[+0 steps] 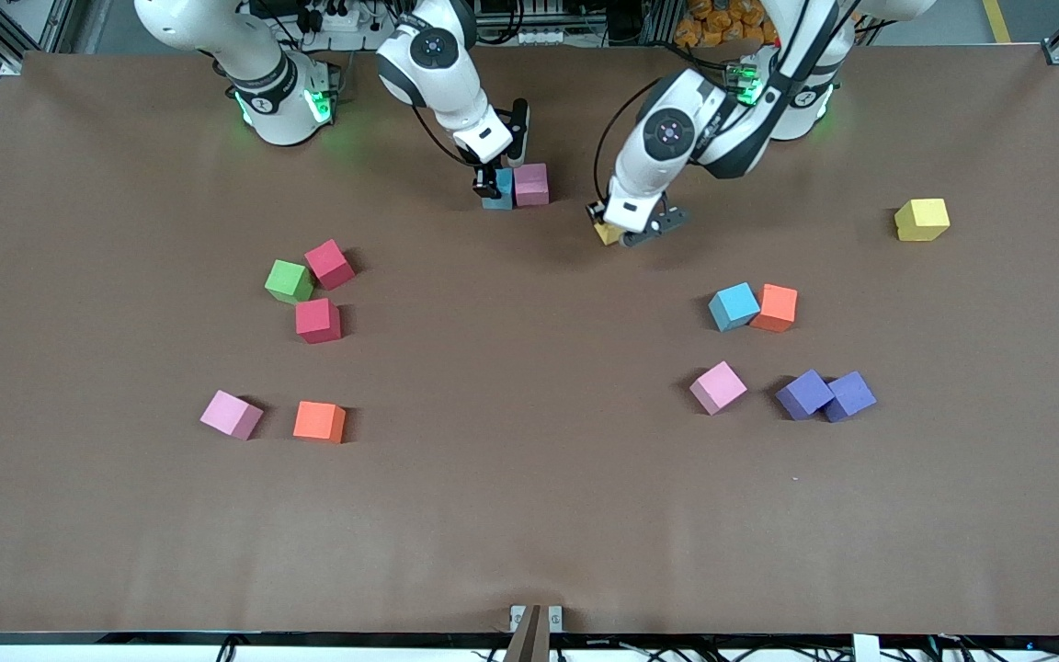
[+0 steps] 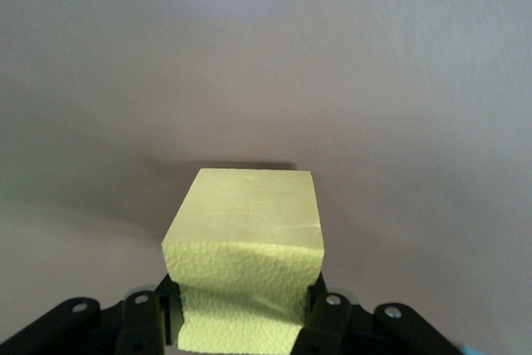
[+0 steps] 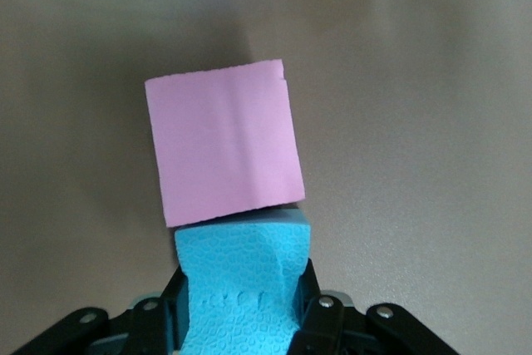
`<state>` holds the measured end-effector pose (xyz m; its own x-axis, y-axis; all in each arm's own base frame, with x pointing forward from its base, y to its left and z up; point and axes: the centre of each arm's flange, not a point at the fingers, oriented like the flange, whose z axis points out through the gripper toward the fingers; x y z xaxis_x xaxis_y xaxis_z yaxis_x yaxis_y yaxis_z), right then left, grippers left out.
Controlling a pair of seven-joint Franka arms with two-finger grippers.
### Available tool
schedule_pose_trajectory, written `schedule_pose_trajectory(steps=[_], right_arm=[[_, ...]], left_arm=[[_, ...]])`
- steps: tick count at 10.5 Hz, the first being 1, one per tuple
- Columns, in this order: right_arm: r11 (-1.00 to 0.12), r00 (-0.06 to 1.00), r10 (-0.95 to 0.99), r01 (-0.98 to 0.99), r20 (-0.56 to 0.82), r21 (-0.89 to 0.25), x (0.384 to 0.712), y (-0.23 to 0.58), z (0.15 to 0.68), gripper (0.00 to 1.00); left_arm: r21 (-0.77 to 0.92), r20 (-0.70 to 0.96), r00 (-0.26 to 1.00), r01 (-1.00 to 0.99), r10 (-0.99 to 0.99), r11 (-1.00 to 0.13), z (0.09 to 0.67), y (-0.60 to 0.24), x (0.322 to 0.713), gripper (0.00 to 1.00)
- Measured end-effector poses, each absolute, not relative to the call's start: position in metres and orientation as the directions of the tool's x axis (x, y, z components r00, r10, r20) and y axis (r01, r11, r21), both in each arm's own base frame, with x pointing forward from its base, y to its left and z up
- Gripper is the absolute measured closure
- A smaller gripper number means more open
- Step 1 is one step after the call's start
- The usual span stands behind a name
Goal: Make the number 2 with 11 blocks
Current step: 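Release cyan beside pink with the right gripper while the left gripper lifts yellow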
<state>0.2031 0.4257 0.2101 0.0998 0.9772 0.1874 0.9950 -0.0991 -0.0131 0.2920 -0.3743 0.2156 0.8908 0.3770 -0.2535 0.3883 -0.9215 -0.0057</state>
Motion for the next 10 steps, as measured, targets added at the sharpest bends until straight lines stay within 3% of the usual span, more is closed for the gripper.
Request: schedule_pose_trajectory(steps=[2, 5, 8, 9, 10], right_arm=[[-0.098, 0.097, 0.976, 0.995, 0.196, -0.005, 0.201, 0.426, 0.210, 0.48], [-0.100, 0.098, 0.975, 0.995, 0.197, -0.004, 0.201, 0.426, 0.210, 0.47], [-0.102, 0.102, 0.977, 0.995, 0.186, -0.005, 0.198, 0.425, 0.198, 0.09], [-0.104, 0.103, 0.977, 0.995, 0.186, -0.004, 0.199, 0.425, 0.196, 0.00], [-0.110, 0.108, 0.976, 0.994, 0.190, -0.002, 0.200, 0.426, 0.197, 0.00]], left_arm=[[-0.023, -0.248, 0.939, 0.240, 0.238, -0.970, 0.225, -0.385, 0.276, 0.44], [-0.019, -0.257, 0.966, 0.036, 0.039, -0.999, 0.240, -0.373, 0.283, 0.44], [0.009, -0.237, 0.963, -0.134, -0.132, -0.991, 0.253, -0.368, 0.290, 0.44], [0.000, -0.232, 0.951, -0.209, -0.203, -0.978, 0.255, -0.368, 0.288, 0.44], [-0.022, -0.244, 0.932, -0.281, -0.268, -0.959, 0.258, -0.368, 0.284, 0.44]])
